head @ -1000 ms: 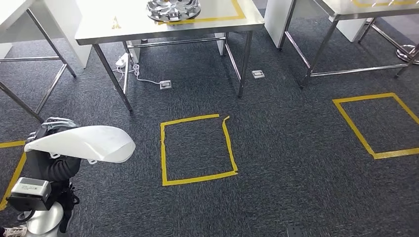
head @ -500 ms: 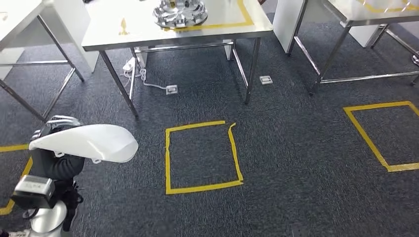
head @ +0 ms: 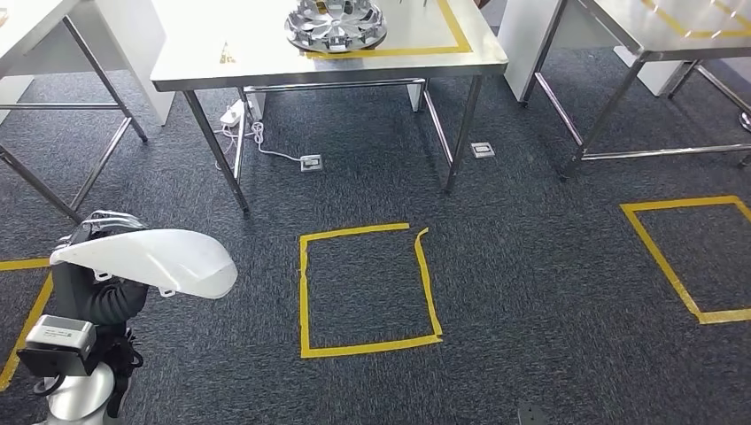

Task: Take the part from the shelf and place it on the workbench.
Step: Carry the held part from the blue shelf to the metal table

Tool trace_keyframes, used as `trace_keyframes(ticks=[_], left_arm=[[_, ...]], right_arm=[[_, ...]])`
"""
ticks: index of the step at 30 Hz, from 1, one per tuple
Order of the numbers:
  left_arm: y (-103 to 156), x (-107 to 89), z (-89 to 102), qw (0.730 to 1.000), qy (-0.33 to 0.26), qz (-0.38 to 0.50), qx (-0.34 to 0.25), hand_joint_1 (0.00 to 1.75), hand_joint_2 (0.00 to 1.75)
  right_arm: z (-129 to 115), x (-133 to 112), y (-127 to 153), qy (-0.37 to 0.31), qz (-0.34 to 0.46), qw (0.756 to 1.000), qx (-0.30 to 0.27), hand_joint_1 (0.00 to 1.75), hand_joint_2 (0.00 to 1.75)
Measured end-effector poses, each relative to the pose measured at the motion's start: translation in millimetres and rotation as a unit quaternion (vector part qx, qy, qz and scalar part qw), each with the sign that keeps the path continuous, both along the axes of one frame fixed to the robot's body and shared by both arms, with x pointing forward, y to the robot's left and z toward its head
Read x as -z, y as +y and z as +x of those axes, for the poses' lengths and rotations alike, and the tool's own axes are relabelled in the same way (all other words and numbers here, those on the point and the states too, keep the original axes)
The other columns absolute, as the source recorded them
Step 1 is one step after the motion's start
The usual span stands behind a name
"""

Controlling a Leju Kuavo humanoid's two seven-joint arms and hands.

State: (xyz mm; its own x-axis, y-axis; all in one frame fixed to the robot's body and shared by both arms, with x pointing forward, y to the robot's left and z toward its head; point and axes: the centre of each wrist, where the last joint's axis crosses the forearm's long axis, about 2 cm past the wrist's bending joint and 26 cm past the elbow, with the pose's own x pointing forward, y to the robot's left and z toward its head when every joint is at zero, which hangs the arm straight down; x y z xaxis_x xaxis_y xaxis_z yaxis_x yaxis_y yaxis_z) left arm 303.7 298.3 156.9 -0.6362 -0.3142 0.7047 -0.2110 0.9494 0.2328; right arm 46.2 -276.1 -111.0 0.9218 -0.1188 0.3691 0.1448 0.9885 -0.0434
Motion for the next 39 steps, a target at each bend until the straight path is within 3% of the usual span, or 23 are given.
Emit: trace_keyframes(ticks=[11, 39], left_arm=[[0.1, 0.0, -0.2, 1.0, 0.001, 0.003, -0.001, 1.75, 1.75], [0.7, -4.5, 5.6, 1.0, 0.002, 0.013, 0.002, 1.75, 1.75]], right_arm=[[0.6, -0.1, -1.6, -0.036, -0.026, 0.999, 0.01, 0.0, 0.0], [3.7, -0.5, -1.3, -0.028, -0.022, 0.998, 0.045, 0.0, 0.0]])
